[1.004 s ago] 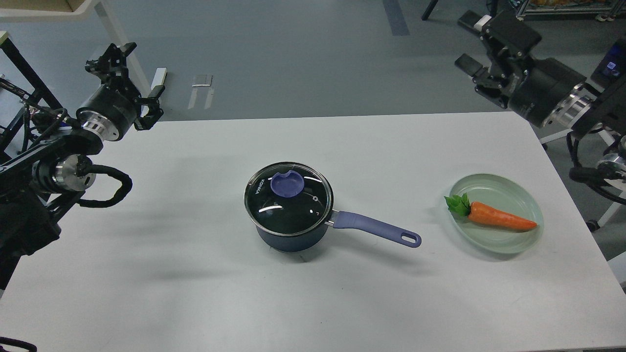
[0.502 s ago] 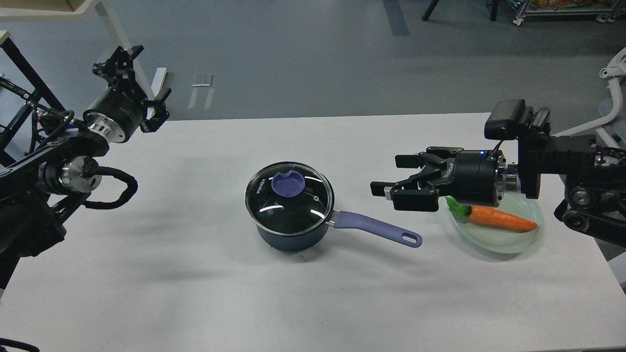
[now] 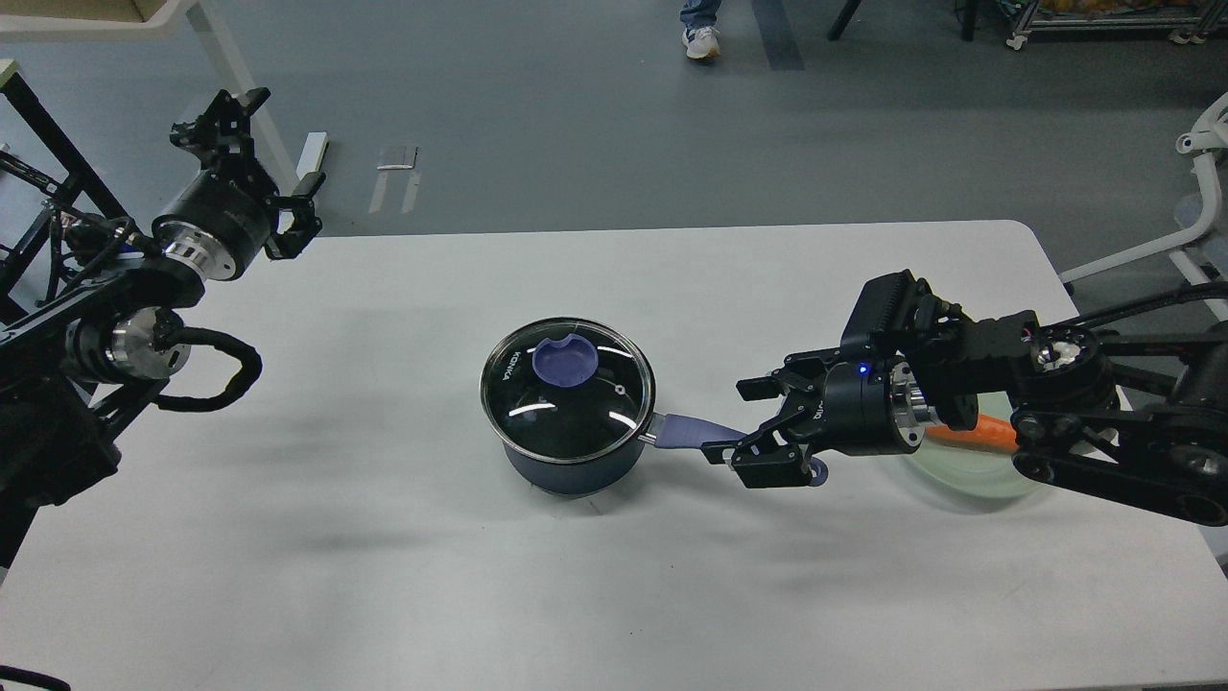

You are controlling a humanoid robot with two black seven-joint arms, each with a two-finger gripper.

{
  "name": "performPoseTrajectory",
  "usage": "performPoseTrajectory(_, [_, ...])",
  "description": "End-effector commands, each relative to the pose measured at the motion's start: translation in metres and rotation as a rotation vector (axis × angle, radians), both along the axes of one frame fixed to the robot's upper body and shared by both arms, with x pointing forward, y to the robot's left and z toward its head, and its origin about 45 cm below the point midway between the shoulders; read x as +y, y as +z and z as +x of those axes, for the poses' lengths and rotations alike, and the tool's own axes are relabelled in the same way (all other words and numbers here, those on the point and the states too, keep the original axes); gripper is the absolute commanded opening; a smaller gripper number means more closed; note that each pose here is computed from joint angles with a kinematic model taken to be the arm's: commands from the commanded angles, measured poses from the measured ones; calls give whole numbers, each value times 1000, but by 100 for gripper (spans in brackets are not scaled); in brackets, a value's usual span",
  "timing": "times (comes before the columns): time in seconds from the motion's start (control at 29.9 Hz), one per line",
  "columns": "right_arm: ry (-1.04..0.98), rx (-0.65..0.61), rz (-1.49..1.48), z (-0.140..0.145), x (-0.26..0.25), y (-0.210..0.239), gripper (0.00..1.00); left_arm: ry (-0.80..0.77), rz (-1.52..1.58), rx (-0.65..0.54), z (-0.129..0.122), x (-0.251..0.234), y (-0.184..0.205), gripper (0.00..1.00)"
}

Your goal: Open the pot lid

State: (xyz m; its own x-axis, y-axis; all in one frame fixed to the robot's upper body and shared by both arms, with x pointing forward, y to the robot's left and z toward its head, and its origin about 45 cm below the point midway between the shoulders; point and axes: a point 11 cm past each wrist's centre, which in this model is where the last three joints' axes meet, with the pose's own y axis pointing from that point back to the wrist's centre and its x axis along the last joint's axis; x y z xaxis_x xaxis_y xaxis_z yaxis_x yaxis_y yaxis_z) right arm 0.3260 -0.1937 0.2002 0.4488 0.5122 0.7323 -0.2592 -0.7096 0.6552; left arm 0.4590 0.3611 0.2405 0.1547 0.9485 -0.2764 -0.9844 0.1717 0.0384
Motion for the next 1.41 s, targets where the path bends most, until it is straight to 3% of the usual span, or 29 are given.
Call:
performPoseTrajectory(0.0, [8,16,-18,-4,-1,-7,80,1,4,-2,0,2,2,100])
performPoseTrajectory(0.54, [7,40,-30,-10,-4,-16,58,-9,4,-8,3,1,8,100])
performPoseTrajectory(0.64, [15,41,-27,-11,-1,-17,41,-4,12,-2,3,2,7,100])
performPoseTrajectory(0.87, [8,32,-32,-8,-3,-16,29,-39,68,3,7,-4,14,99])
performPoseTrajectory(1.1, [3,31,-33,-8,-4,-16,29,-192,259,-60,6,-32,34,99])
performPoseTrajectory(1.37, [-2,43,-34,-11,-7,-19,28,-545,609,-245,-31,-107,56,95])
